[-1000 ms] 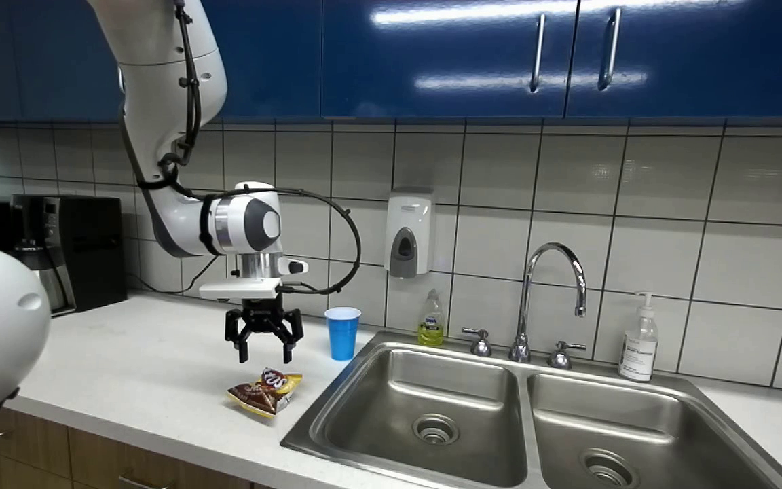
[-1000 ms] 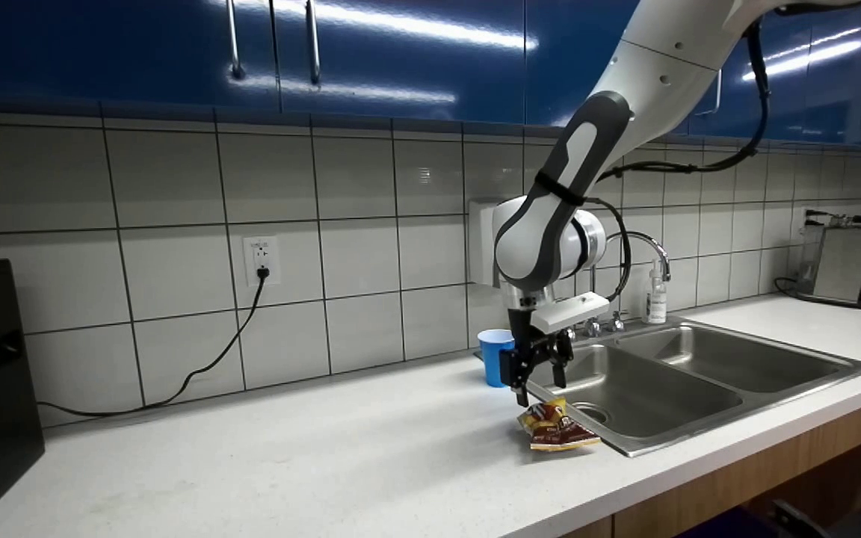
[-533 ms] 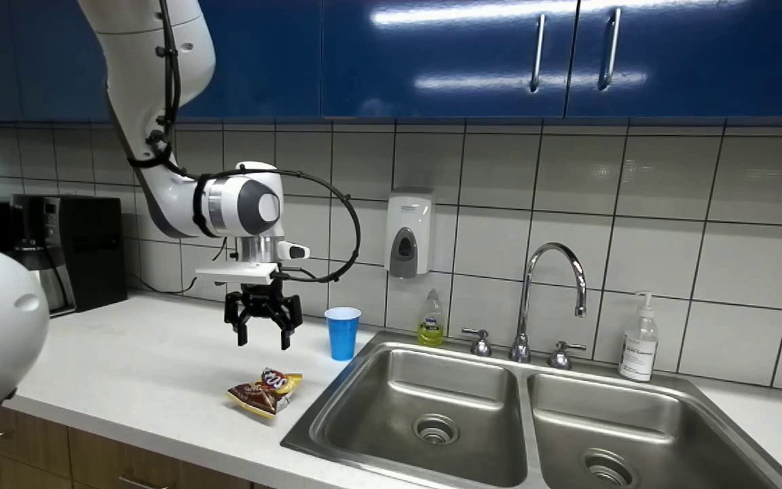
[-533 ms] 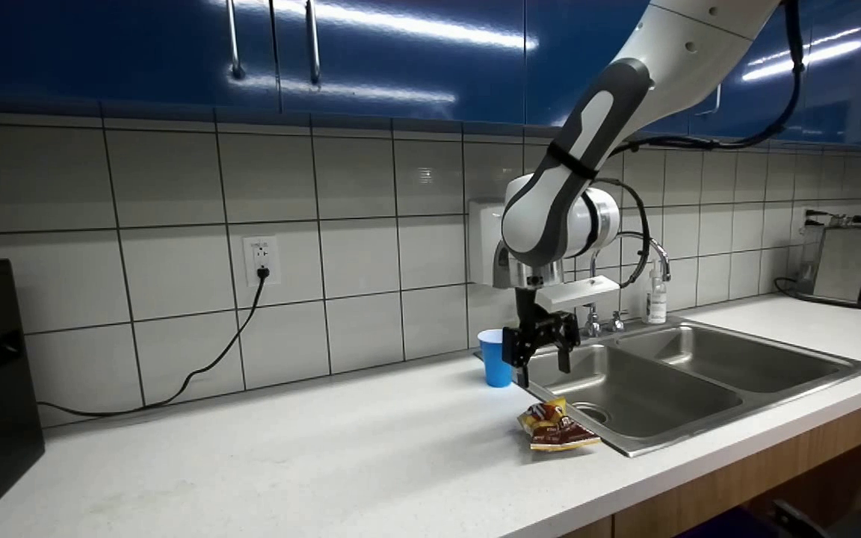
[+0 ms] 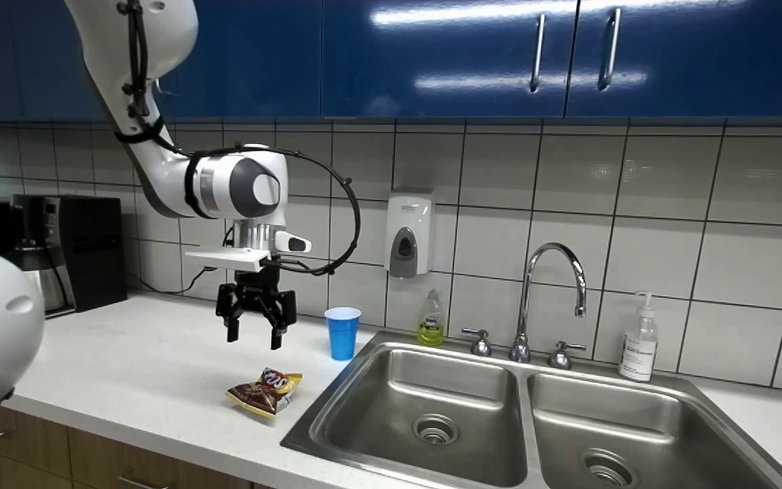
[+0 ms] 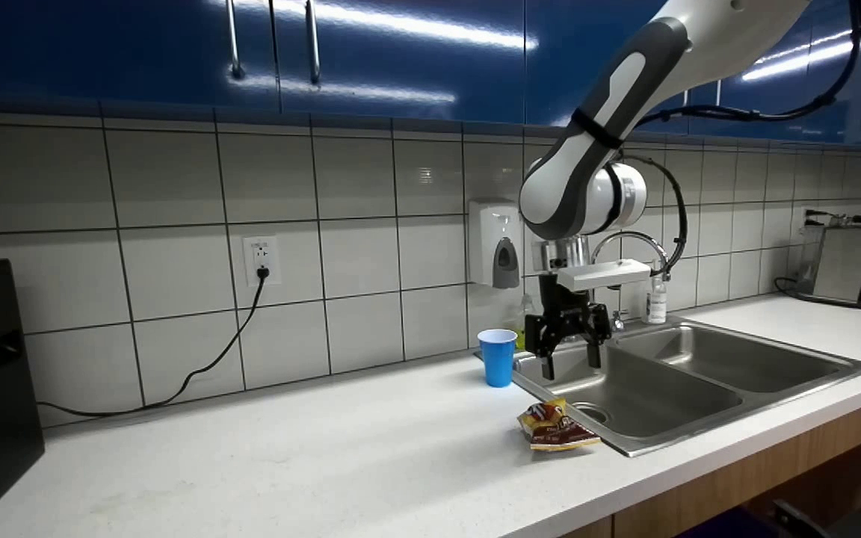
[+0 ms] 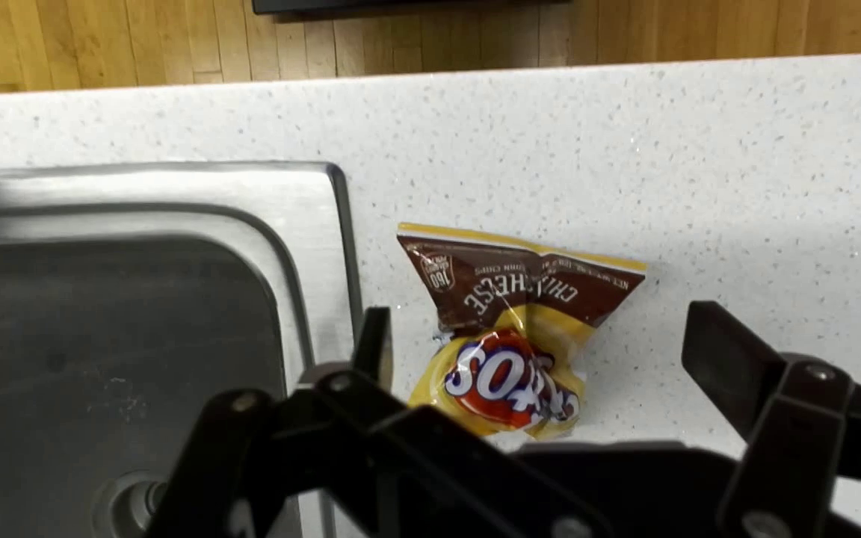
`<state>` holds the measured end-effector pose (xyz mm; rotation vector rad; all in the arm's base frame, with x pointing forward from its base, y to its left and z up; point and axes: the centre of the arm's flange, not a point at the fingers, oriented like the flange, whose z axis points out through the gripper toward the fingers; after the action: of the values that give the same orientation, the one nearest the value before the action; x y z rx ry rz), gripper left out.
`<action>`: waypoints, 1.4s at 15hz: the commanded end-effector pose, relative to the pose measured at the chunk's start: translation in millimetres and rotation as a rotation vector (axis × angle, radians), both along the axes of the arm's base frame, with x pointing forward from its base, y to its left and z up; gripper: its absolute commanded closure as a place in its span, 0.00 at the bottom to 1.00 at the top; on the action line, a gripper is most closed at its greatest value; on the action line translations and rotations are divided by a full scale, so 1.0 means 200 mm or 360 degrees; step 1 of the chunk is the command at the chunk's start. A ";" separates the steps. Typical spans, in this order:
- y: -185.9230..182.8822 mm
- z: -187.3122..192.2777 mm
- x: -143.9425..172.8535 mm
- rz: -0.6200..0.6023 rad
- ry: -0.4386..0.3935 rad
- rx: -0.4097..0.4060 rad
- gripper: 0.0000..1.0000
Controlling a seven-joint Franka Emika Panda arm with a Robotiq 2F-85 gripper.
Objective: Take the snack packet out of the kitchen sink
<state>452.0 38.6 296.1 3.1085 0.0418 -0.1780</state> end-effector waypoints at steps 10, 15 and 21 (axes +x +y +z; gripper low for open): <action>-0.08 0.08 -0.17 -0.0056 0.0156 -0.0016 0.00; -0.10 0.10 -0.20 -0.0063 0.0159 -0.0017 0.00; -0.10 0.10 -0.20 -0.0063 0.0161 -0.0017 0.00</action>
<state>412.4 19.5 315.4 3.0889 -0.0183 -0.3348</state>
